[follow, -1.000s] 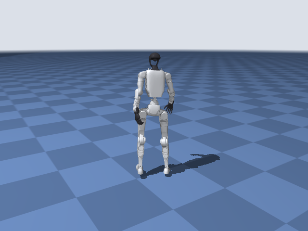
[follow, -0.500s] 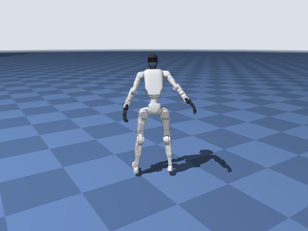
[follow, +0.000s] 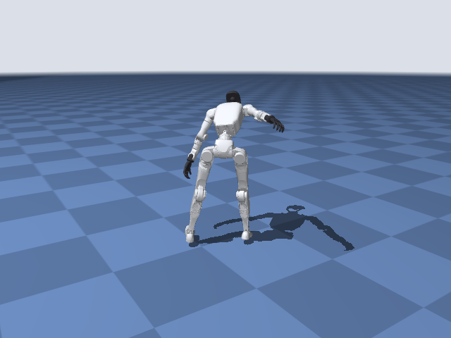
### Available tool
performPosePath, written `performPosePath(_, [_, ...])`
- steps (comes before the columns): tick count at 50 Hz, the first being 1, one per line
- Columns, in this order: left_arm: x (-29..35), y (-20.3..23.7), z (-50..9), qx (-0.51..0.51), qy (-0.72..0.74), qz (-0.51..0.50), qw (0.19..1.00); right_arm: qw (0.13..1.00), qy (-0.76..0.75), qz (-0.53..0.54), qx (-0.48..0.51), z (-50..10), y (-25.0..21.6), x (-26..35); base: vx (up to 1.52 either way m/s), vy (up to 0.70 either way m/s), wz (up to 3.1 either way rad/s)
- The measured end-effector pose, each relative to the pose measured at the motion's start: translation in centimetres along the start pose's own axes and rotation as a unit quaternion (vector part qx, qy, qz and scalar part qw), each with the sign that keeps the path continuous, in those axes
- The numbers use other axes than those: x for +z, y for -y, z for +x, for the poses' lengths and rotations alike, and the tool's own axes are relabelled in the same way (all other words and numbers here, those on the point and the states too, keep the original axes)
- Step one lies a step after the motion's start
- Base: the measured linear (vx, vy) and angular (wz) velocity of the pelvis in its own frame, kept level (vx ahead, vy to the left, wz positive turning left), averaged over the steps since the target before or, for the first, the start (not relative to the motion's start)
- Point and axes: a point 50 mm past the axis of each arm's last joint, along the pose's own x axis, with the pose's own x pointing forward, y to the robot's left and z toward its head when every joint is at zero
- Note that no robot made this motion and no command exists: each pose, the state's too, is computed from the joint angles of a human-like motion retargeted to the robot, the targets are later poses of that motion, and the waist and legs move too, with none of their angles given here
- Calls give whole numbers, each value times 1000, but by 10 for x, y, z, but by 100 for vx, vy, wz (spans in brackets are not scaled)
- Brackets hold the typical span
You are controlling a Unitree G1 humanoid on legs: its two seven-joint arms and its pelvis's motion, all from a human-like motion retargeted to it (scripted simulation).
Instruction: In place motions
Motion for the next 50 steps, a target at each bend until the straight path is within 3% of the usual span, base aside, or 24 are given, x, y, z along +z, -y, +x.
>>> performPosePath(7, [74,43,-15,-18,110,77,991,993,3,100,-68,-3,19,-11,17,3,-81])
performPosePath(12, [105,50,-27,-15,161,56,985,978,39,205,-24,0,8,7,38,3,-60])
performPosePath(16, [115,37,-31,-7,181,22,983,962,71,263,0,1,2,27,44,4,-47])
performPosePath(23, [113,7,-34,-25,173,20,984,958,98,263,-58,0,0,51,32,10,-53])
performPosePath(29, [97,-6,-31,-78,146,33,986,945,103,300,-81,-1,-11,64,12,14,-36])
performPosePath(38, [64,1,-16,-56,135,-9,989,936,134,303,-116,-4,-13,82,-16,9,38])
performPosePath(50, [-99,-46,-3,21,-60,-69,996,935,291,200,-31,-29,-43,194,-36,8,75])
